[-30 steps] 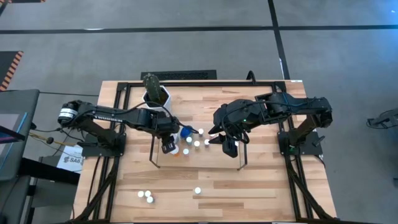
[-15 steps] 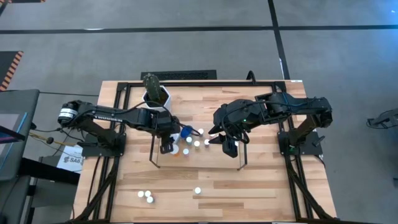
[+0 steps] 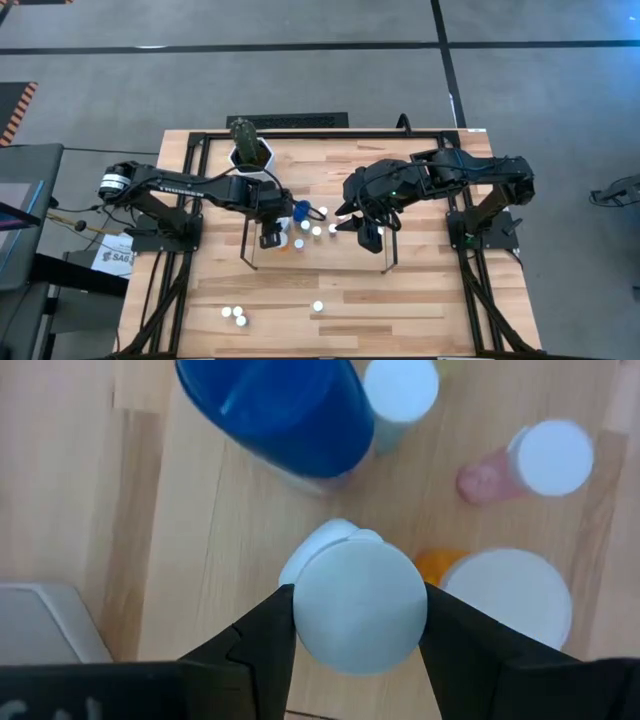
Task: Pick and place medicine bottles onto shelf by color
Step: Put the white pill bottle on the shelf, then put the orange pill bottle on the shelf
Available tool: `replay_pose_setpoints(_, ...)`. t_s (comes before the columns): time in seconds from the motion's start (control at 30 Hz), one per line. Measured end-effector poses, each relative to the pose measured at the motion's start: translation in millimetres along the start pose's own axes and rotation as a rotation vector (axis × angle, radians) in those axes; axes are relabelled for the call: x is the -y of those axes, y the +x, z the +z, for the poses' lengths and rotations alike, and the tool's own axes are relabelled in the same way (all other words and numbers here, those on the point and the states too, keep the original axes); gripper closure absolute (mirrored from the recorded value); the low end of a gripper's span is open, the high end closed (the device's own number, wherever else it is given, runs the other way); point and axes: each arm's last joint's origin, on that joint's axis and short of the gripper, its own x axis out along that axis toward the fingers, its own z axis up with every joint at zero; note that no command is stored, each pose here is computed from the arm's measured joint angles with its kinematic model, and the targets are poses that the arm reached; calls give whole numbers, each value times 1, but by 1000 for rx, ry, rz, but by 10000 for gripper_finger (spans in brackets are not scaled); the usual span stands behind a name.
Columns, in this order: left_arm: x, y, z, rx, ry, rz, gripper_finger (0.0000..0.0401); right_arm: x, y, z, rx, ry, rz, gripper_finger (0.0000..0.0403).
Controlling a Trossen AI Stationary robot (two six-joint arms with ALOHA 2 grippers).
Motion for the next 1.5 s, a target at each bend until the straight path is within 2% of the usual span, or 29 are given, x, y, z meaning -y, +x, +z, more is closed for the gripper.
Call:
replay_pose_setpoints(0.37,-5,0,2,17,-41,-10,233,0,0,0,-1,0,0,217)
replay_pose_setpoints(0.6,-6,0,3,19,-63,-7,185,0,0,0,-2,0,-1,217)
replay_pose_setpoints(0.77,-7,-1,3,23,-97,4,169,0,0,0,-1,0,-1,217)
replay_pose_setpoints(0.9,-7,-13,9,28,-105,18,168,0,0,0,-2,0,0,217)
replay_pose_setpoints(1.1,-7,-51,21,71,-57,131,168,0,0,0,-2,0,0,217)
replay_pose_setpoints(1.3,16,-80,15,53,-97,132,168,0,0,0,-2,0,-1,217)
replay_pose_setpoints(1.5,67,-109,-12,165,-150,65,168,0,0,0,-1,0,0,217)
